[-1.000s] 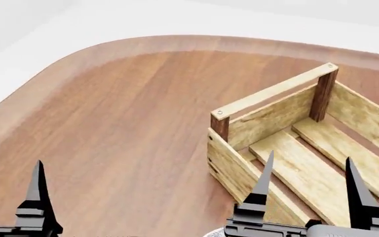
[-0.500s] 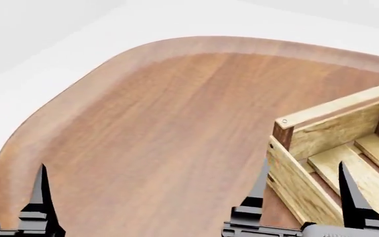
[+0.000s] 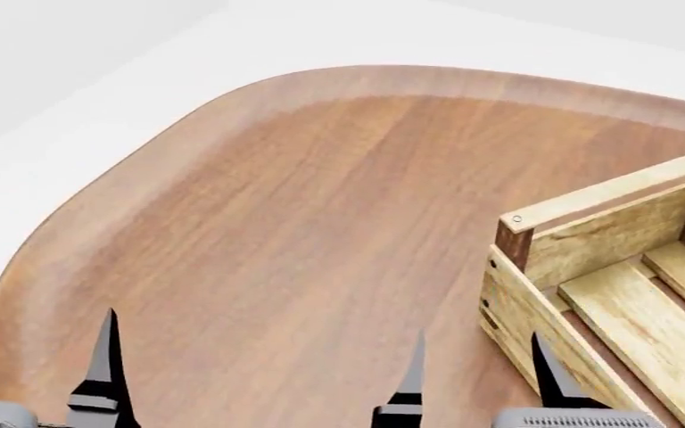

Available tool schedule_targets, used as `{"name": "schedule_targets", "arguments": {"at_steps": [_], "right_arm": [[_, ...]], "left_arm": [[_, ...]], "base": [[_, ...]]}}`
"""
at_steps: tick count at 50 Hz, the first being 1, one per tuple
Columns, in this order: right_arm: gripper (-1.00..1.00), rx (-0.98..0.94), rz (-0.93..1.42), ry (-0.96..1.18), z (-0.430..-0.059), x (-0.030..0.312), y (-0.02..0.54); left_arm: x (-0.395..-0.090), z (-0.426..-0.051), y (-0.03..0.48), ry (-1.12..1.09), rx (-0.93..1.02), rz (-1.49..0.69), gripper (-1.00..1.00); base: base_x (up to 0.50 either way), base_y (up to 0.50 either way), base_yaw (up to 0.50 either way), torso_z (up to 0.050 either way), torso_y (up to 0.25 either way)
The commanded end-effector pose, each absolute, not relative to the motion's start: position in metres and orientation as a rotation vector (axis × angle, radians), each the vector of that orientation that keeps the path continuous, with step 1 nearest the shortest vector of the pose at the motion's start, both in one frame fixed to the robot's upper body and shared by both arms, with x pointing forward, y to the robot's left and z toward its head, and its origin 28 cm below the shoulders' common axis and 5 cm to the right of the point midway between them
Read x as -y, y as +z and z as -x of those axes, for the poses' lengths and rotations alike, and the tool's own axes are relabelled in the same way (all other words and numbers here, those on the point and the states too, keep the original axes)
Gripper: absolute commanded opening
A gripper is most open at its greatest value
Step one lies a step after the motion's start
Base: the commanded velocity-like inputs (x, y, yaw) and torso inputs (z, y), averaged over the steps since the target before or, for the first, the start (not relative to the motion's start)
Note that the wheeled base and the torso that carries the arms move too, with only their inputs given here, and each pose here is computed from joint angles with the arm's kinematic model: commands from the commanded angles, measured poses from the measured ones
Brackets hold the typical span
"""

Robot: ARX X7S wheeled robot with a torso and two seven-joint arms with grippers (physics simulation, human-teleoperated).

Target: Pick up the salad dressing and put it in the tray.

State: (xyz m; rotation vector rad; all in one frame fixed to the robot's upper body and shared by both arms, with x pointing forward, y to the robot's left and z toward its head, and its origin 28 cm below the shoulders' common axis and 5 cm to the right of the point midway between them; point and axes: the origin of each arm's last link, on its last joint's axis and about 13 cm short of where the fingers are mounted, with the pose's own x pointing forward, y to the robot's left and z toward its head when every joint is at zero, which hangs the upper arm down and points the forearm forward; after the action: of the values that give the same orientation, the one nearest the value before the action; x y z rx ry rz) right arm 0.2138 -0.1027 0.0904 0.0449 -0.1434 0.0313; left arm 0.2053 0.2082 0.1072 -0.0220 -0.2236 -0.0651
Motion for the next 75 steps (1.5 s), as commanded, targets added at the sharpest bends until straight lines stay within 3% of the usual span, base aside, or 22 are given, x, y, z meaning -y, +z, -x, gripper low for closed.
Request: {"name": "schedule_targets", "arguments": {"at_steps": [1,25,35,56,75], "right_arm": [[1.0,0.134,-0.049,0.01,-0.218,0.106,0.092],[1.0,0.156,0.085,0.031,-0.211,0.12,0.108],[1.0,0.031,0.056,0.257,-0.209,0.124,0.108],[1.0,-0.214,0.313,0.558,-0.184,0.15,0.094],[1.0,-0.254,0.361,0.671,-0.166,0.161,0.093]], "left_arm": [[-0.209,-0.207,0.109,-0.05,0.234,0.036,1.0],[-0.222,-0.206,0.119,0.004,0.27,0.07,1.0],[-0.223,-0.201,0.119,0.006,0.277,0.079,1.0],[-0.227,-0.198,0.119,0.008,0.277,0.085,1.0],[-0.225,-0.199,0.119,0.0,0.274,0.08,1.0]], "base": [[0.0,0.0,0.0,0.0,0.0],[0.0,0.0,0.0,0.0,0.0],[0.0,0.0,0.0,0.0,0.0],[0.0,0.0,0.0,0.0,0.0],[0.0,0.0,0.0,0.0,0.0]]}}
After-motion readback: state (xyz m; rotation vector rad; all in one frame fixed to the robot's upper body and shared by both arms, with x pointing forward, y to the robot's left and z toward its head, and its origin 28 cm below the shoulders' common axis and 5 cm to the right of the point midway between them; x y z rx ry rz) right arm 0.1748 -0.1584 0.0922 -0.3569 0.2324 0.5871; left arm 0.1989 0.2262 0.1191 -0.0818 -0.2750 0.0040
